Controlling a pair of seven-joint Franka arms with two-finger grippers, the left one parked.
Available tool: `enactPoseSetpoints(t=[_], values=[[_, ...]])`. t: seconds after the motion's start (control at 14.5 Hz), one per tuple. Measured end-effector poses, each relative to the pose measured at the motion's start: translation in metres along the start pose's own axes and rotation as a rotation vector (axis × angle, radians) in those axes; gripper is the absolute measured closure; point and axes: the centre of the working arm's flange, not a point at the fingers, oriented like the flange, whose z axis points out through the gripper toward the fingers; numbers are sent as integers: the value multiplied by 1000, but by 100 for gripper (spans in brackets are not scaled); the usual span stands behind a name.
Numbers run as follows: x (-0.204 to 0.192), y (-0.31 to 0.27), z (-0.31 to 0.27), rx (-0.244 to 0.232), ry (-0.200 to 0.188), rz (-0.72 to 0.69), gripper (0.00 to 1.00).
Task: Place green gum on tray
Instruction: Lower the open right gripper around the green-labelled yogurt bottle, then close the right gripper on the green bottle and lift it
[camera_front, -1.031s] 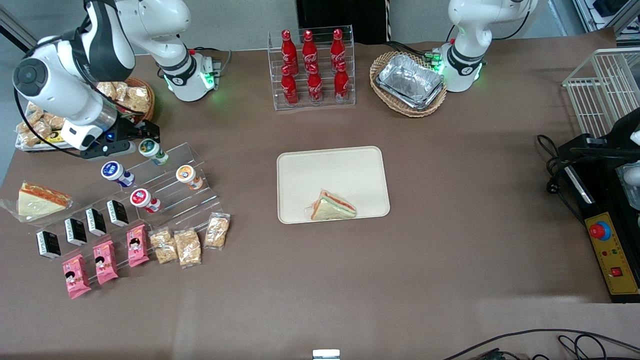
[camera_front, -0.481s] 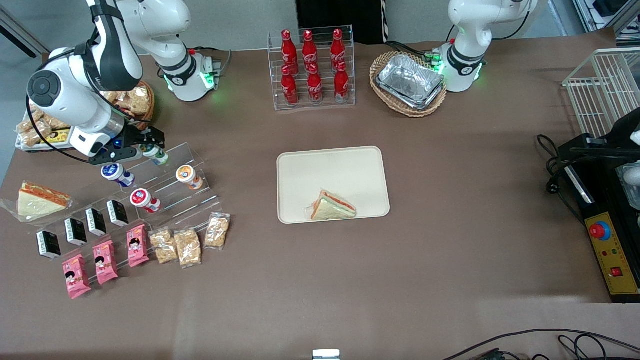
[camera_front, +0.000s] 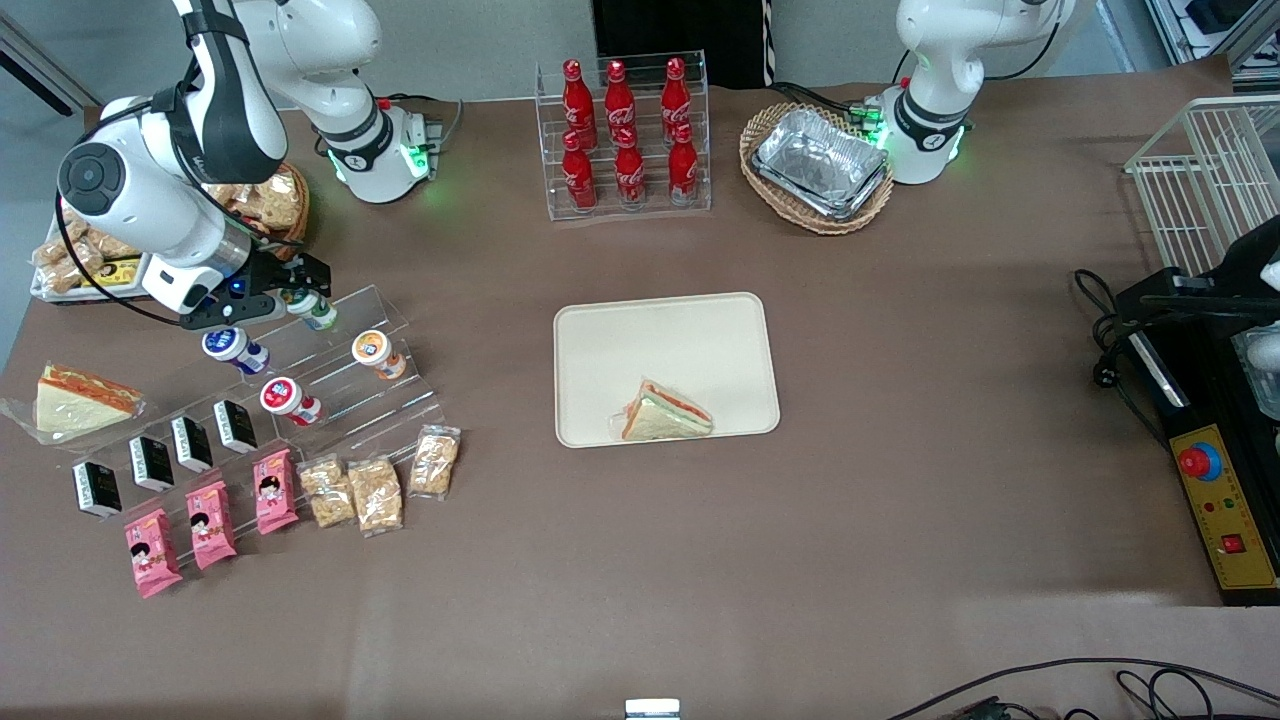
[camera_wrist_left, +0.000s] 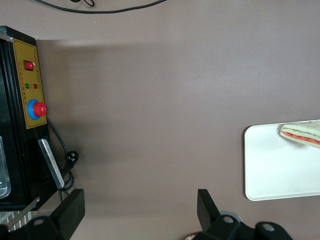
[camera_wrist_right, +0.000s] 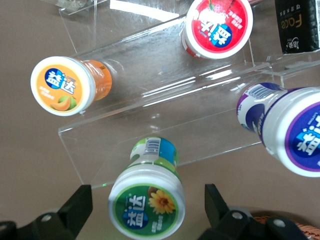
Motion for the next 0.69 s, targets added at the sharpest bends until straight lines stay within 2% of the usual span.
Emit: enactPoseSetpoints(t=[0.34, 0.41, 0.55, 0.62, 0.69], values=[[-2, 0, 4, 1, -6, 6, 1], [-2, 0, 5, 1, -7, 6, 4], [-3, 0, 6, 1, -9, 7, 19], [-3, 0, 7, 1, -9, 7, 19], [-3, 0, 7, 1, -10, 7, 27]])
